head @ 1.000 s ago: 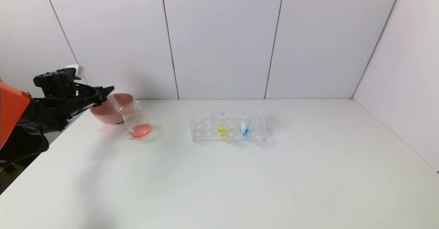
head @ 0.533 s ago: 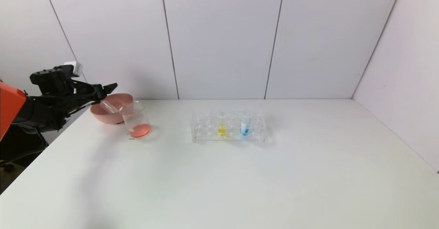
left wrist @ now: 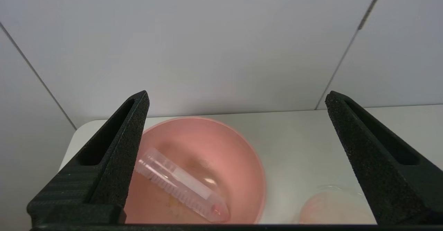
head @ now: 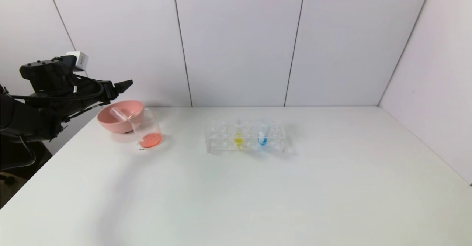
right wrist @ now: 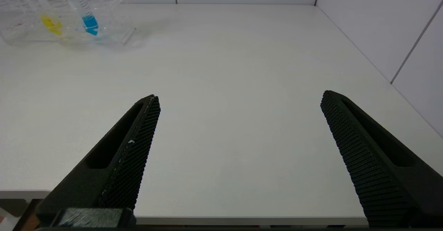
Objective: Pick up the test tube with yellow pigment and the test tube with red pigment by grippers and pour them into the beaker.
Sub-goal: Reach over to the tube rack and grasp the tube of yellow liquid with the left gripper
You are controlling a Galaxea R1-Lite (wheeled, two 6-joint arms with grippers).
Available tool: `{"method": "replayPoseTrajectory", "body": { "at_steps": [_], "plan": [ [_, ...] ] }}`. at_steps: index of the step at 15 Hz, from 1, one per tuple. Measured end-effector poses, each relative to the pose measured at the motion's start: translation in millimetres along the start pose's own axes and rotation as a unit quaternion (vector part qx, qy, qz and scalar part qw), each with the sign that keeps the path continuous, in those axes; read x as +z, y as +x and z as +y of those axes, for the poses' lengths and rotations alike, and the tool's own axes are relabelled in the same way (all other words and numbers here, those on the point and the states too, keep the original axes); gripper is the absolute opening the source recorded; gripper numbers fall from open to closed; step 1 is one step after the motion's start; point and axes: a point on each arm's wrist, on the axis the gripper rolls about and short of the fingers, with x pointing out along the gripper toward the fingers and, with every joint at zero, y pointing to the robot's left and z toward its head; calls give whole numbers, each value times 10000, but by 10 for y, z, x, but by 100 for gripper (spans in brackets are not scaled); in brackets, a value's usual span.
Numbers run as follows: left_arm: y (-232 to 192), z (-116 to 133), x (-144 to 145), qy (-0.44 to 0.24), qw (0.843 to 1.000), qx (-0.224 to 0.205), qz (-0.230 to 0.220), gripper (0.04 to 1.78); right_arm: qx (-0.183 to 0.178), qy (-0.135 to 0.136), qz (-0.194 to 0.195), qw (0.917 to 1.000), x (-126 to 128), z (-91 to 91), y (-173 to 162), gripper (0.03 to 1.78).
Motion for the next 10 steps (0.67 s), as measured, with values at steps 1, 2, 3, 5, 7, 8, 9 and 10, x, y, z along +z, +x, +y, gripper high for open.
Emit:
{"method": "replayPoseTrajectory", "body": {
  "at_steps": [1,2,3,5,7,8,9,10],
  "plan": [
    [-73,-98,58,4,10000,-80,-17,178,0,-2,0,10000,0,0,0,170],
    [-141,-204,111,14,9999,-167,-39,178,2,0,0,10000,0,0,0,170],
    [-208,-333,157,21,9996,-281,-61,178,0,0,-1,10000,0,0,0,170],
    [-352,-643,256,46,9984,-553,-122,178,0,-2,0,10000,0,0,0,170],
    [-505,-965,316,54,9969,-775,-150,178,0,0,0,10000,0,0,0,170],
    [-579,-1116,328,54,9959,-890,-154,178,0,0,0,10000,0,0,0,170],
    [-655,-1260,336,53,9946,-1020,-158,178,0,0,0,10000,0,0,0,170],
    [-737,-1406,344,53,9932,-1147,-170,178,2,0,-1,10000,0,0,0,170]
  ]
}}
